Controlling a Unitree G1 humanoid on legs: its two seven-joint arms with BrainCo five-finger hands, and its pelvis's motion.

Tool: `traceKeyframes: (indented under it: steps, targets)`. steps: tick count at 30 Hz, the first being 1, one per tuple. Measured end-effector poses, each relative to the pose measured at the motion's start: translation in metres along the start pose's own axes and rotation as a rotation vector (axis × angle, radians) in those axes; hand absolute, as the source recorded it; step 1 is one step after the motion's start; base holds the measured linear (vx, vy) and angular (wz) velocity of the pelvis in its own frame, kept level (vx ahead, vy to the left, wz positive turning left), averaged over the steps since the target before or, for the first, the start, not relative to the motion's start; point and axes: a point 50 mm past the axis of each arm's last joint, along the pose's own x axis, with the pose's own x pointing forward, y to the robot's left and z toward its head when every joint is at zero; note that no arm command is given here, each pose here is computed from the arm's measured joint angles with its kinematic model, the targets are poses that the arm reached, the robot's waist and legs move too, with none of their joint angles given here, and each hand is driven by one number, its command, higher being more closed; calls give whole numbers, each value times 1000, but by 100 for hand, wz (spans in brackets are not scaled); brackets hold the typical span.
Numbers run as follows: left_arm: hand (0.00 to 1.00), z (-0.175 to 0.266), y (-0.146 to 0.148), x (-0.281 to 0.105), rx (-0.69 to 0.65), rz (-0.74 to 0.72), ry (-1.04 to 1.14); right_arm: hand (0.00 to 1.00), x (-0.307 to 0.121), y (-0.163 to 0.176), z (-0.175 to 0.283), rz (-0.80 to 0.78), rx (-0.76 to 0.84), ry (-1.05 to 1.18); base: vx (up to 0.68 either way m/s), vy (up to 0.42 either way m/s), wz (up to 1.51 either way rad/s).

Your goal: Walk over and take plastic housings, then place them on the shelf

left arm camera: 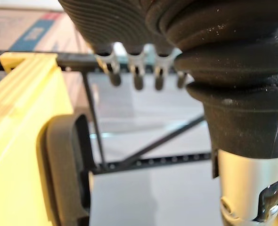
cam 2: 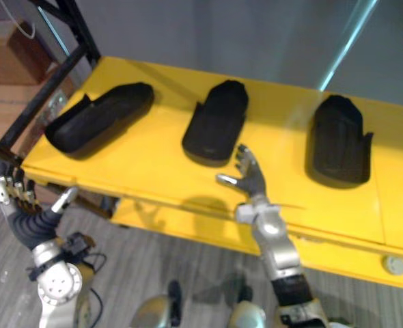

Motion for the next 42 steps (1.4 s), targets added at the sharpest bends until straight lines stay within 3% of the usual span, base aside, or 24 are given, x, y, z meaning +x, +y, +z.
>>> traceKeyframes:
  steps: [5,7,10,13,18,21,42]
  targets:
    - [0,0,-3,-2,-11,6,8,0,-1,-23,21,-243,-119,-156,-1,-1,-1]
    - [0,-1,-6,-4,-18,-1,18,0,-8,-24,51,-295,-158,-360,0,-8,-4]
    - [0,-2,-6,-3,-15,0,27,0,-20,-13,86,-235,-184,-595,2,-5,-1]
    - [0,-2,-6,-3,-14,-5,29,0,-24,0,95,-108,-231,-656,0,0,0]
    - [0,-2,-7,-3,-37,-29,40,0,-25,21,90,172,-336,-632,-6,6,6]
    - [0,-1,-7,-1,-38,-34,32,0,-22,24,91,262,-373,-611,-13,11,11]
    - [0,-8,-7,2,-1,-63,42,0,31,9,43,214,-483,-205,-16,9,4]
